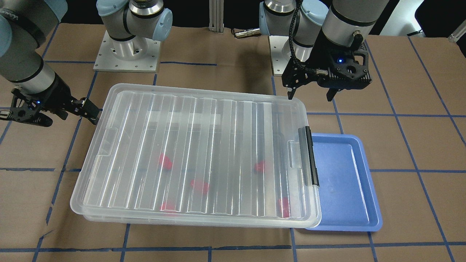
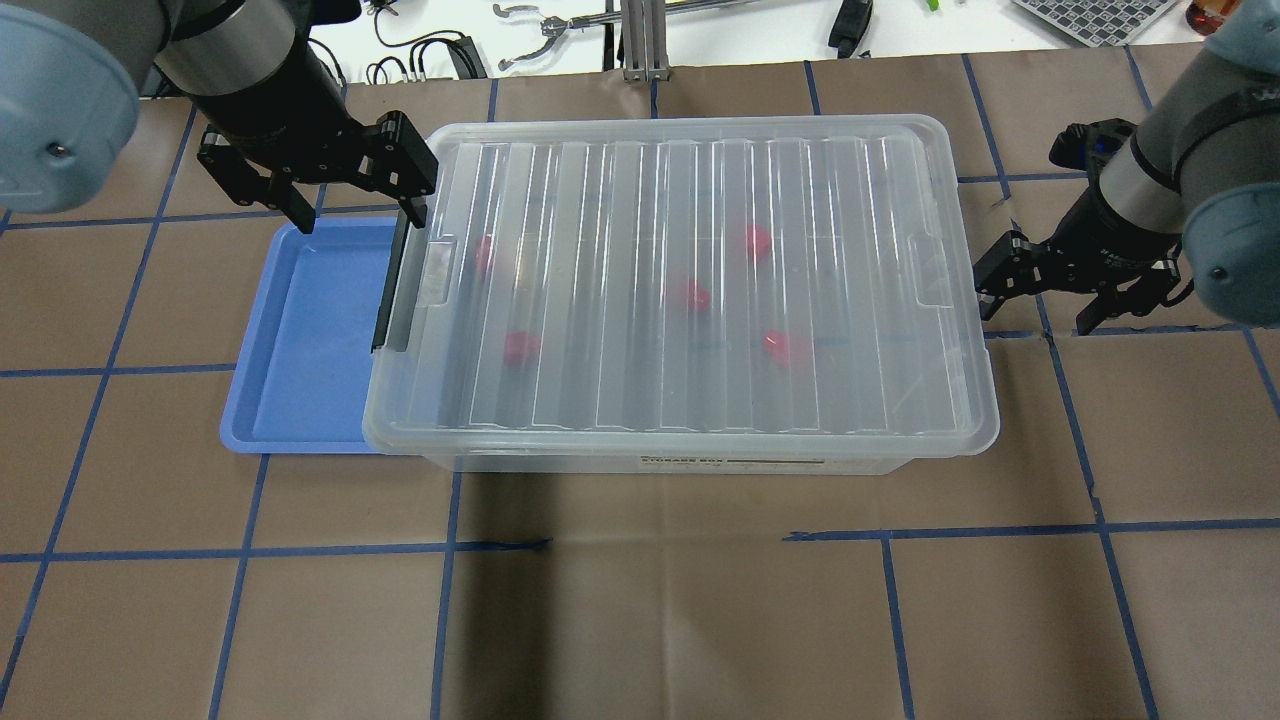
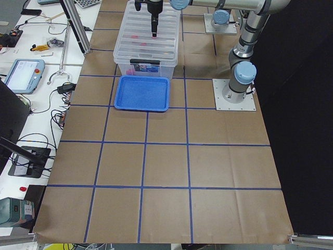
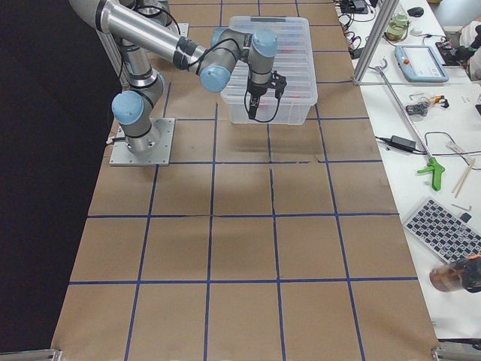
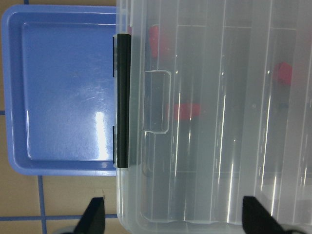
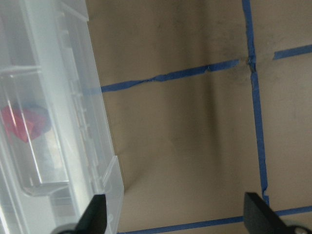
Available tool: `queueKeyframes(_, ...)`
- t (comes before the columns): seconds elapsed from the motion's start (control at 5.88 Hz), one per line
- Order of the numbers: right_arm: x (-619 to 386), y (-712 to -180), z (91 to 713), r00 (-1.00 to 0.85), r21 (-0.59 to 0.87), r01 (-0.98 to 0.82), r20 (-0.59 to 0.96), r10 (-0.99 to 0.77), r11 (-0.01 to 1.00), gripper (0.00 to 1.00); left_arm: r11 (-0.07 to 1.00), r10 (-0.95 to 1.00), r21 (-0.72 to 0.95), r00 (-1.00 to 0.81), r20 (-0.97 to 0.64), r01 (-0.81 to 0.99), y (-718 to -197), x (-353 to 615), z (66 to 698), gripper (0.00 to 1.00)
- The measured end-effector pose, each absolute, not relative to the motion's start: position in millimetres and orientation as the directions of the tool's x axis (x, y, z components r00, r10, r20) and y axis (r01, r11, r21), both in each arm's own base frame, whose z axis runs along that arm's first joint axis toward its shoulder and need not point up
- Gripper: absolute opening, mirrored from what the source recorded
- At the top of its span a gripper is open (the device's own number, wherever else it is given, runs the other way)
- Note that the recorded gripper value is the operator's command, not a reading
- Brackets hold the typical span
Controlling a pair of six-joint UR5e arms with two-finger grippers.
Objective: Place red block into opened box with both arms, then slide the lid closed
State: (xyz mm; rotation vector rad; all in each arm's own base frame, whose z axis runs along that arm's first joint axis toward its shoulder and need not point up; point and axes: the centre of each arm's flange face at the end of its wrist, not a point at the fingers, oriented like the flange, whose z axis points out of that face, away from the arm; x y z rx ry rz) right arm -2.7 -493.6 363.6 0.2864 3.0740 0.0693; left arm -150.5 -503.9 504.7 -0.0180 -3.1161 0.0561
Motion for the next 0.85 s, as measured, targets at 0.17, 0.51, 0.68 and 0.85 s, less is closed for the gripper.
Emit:
queueKeyframes(0.17,-5,-503,392,-0.982,0.028,0.182,-0.043,0.183,0.983,1.0,0.999,0.012,-0.036,-1.0,0.025,0.011,-504,-151,505,0.98)
queueKeyframes(0.51,8,-516,443,-0.978,0.019,0.205,-0.044,0.206,0.979,1.0,0.999,0.012,-0.034,-1.0,0.025,0.011,-503,-150,505,0.98)
queueKeyframes(0.68,40,-518,458,-0.978,0.004,0.205,-0.039,0.205,0.979,1.0,0.999,0.012,-0.034,-1.0,0.025,0.012,-503,-151,505,0.98)
queueKeyframes(0.85,75,-517,471,-0.978,-0.012,0.205,-0.036,0.205,0.979,1.0,0.999,0.012,-0.034,-1.0,0.025,0.012,-503,-150,505,0.98)
